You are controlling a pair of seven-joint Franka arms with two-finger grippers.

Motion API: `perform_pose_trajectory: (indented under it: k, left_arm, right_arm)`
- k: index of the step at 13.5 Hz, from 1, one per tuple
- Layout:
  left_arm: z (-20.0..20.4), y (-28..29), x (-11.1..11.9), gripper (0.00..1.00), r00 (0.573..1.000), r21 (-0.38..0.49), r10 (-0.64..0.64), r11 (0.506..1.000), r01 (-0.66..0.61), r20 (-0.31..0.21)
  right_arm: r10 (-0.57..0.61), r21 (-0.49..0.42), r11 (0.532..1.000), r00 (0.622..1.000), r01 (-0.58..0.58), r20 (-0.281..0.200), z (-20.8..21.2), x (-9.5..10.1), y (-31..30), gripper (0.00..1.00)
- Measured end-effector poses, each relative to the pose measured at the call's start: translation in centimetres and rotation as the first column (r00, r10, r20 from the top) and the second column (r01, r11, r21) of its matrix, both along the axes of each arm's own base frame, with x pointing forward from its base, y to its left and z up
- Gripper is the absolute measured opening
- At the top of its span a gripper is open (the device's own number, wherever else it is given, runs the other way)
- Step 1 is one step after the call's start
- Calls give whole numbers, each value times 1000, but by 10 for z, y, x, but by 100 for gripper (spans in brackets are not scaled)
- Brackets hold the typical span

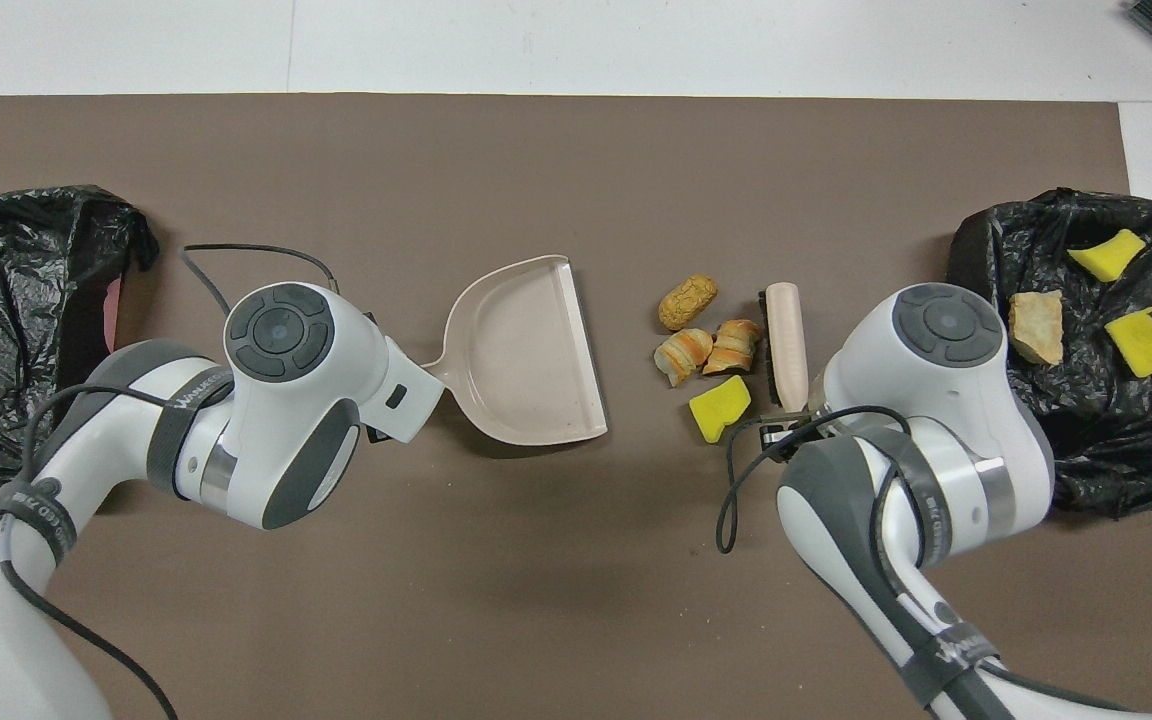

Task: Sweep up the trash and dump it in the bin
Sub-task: 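Sweep the bread and sponge pieces into the dustpan with the right gripper's brush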

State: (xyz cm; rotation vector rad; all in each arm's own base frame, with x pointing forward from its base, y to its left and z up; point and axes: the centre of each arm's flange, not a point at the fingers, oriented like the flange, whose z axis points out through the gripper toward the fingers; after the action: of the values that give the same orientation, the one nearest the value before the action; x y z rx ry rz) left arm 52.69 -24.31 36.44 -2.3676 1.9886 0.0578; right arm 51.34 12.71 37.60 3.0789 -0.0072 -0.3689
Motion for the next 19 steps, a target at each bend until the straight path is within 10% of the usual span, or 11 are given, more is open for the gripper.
perform_pose_trajectory:
  k: [8, 19]
  left_arm:
    - [10, -1, -8, 33, 991, 57, 112, 992, -108, -68]
    - [6, -9, -14, 33, 987, 52, 149, 988, -146, -53]
  right_arm:
    - [-5, -1, 1000, 1000, 5, -21, -17, 4, -11, 26]
    - [45, 67, 997, 998, -47, 38, -42, 0, 143, 26]
